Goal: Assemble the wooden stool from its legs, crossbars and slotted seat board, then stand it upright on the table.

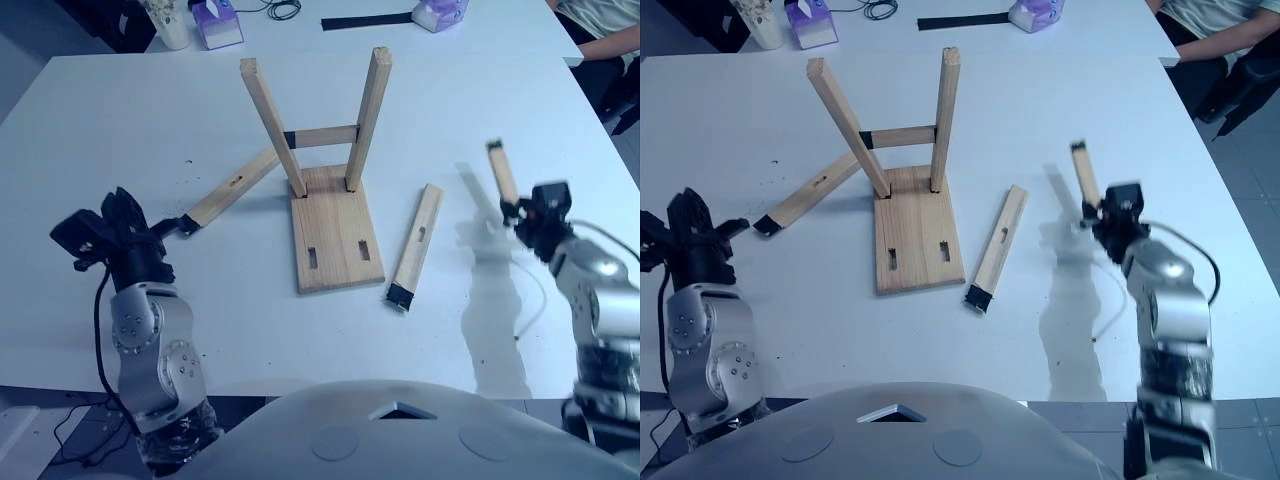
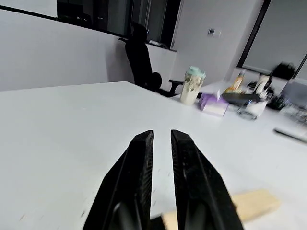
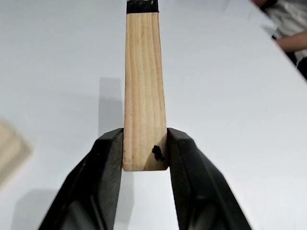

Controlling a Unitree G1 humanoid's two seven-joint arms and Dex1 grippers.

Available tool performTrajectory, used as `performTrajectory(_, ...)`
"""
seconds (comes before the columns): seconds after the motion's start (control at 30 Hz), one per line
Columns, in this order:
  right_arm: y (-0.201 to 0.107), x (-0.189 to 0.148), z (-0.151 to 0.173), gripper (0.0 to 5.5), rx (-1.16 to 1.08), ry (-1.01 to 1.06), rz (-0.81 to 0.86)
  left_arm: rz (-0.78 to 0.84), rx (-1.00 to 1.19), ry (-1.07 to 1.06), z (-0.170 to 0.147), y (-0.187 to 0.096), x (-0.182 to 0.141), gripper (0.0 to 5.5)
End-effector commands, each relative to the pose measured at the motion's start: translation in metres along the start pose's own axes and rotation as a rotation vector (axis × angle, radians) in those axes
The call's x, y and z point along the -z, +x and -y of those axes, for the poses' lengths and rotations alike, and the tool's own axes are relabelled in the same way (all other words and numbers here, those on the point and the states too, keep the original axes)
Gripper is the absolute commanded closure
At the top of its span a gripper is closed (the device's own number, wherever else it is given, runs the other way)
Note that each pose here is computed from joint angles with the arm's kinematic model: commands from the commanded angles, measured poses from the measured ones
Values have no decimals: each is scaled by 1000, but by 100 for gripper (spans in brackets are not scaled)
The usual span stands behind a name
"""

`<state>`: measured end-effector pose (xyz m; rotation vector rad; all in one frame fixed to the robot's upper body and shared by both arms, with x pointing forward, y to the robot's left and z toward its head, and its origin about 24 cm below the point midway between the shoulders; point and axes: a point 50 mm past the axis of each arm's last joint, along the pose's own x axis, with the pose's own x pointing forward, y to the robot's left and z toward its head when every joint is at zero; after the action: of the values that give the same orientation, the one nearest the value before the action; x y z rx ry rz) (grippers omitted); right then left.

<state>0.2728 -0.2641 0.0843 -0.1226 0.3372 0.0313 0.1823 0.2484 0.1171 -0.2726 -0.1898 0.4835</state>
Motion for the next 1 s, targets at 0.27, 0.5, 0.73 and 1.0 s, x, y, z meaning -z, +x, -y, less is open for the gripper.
performTrajectory(0.27, -2, -233, -82, 420, -904, 525, 756, 265, 979, -597, 134, 60, -126, 342)
performTrajectory(0.5, -12, -212, -110, 420, -1254, 507, 603, 12, 1282, -741, 163, 51, -118, 253)
performTrajectory(0.73, -35, -217, -102, 420, -1576, 190, 590, -133, 1590, -543, 176, 38, -115, 253)
performTrajectory(1.0, -29, -227, -103, 420, -1710, -10, 571, -195, 1786, -493, 180, 31, -116, 253)
